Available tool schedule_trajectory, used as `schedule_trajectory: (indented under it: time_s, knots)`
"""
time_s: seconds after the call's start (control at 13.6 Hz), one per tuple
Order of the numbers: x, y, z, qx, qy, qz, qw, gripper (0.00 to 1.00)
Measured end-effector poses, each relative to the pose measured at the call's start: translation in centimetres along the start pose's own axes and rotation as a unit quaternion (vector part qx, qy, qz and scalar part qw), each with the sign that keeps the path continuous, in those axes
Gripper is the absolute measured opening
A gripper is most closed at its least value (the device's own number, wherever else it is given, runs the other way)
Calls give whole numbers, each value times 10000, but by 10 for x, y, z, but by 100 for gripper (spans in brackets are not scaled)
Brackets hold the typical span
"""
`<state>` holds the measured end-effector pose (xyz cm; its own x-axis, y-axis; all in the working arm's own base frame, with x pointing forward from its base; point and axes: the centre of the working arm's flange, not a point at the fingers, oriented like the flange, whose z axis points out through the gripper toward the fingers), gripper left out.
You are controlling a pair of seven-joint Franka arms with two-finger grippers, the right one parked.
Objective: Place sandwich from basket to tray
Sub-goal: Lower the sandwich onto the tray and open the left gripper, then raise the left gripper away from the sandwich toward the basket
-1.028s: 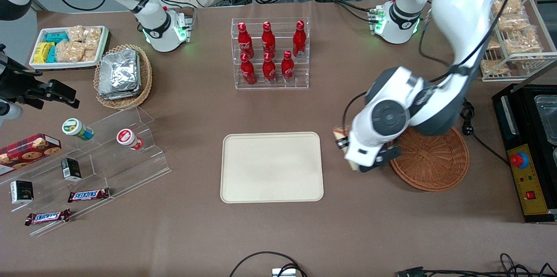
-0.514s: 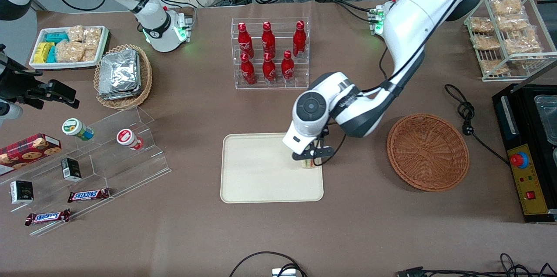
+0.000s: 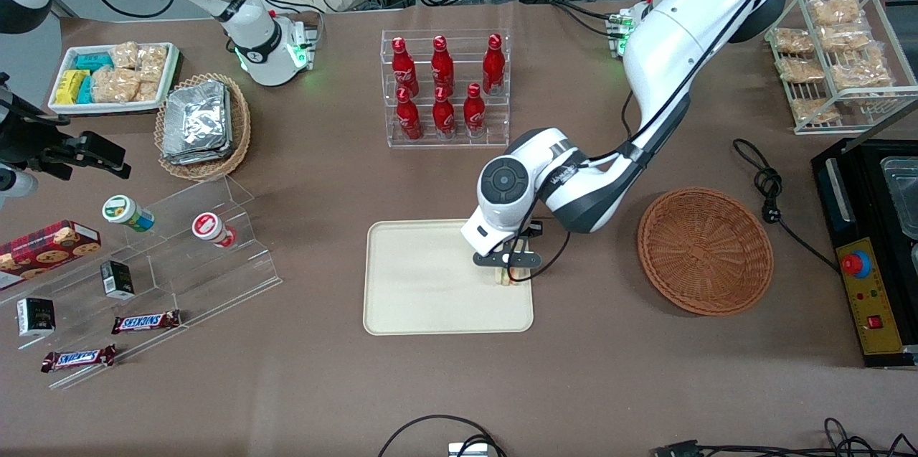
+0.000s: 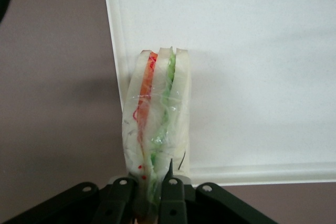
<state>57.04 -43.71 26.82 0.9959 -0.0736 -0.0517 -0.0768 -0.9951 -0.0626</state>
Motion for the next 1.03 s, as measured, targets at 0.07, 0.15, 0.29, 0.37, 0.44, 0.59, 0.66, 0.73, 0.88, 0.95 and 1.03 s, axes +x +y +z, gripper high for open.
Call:
schedule_trajectory:
  time_s: [0.07, 0.15, 0.29, 0.37, 0.44, 0.59, 0.66, 0.73, 0.88, 0.95, 1.03]
  knots:
    - [5, -1, 0, -95, 109, -28, 9999, 16]
    - [10, -2, 2, -186, 203, -58, 9996, 15]
    - [15, -4, 8, -266, 267, -94, 9992, 15]
    - [16, -5, 11, -273, 262, -105, 9992, 16]
    - [17, -6, 14, -271, 256, -121, 9992, 18]
    - [19, -7, 14, -295, 270, -202, 9990, 37]
    - [21, -6, 12, -337, 312, -234, 9987, 47]
    - [23, -7, 9, -369, 349, -276, 9983, 58]
    - [29, -13, -2, -390, 377, -454, 9975, 78]
    - [30, -20, -8, -304, 337, -508, 9977, 89]
    - [29, -26, -16, -154, 264, -542, 9981, 99]
